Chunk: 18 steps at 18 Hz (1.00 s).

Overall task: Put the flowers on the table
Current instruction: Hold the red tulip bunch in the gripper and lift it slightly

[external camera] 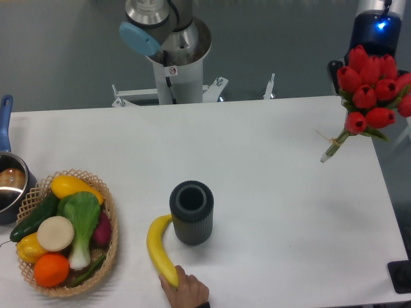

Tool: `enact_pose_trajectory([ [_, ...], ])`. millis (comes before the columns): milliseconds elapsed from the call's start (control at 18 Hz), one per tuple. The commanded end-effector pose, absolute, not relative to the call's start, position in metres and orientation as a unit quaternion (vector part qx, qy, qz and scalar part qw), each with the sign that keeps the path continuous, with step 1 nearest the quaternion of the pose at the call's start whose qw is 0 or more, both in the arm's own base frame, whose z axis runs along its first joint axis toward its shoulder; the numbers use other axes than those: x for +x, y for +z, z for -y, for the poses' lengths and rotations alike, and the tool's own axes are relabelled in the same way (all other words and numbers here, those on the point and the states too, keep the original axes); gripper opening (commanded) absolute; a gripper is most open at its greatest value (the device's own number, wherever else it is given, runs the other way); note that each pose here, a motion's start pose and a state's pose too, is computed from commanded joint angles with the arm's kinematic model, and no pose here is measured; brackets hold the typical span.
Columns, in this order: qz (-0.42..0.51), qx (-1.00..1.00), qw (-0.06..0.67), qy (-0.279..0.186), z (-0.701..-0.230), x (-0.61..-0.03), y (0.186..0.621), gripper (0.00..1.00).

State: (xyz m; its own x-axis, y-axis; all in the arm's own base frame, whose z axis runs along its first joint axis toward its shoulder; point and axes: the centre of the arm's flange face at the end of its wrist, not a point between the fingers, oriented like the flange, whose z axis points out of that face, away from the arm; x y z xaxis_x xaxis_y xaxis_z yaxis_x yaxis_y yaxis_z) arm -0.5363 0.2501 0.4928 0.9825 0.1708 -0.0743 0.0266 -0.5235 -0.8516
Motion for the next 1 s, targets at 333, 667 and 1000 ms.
enact_pose_trajectory([
  [333, 0.06, -0.871, 0.483, 0.075, -0.247, -0.537, 0.494, 0.34],
  [667, 0.073, -0.908, 0.397, 0.113, -0.246, -0.529, 0.494, 0.34],
  [1000, 0.065, -0.942, 0.304, 0.125, -0.273, -0.518, 0.473, 0.38],
])
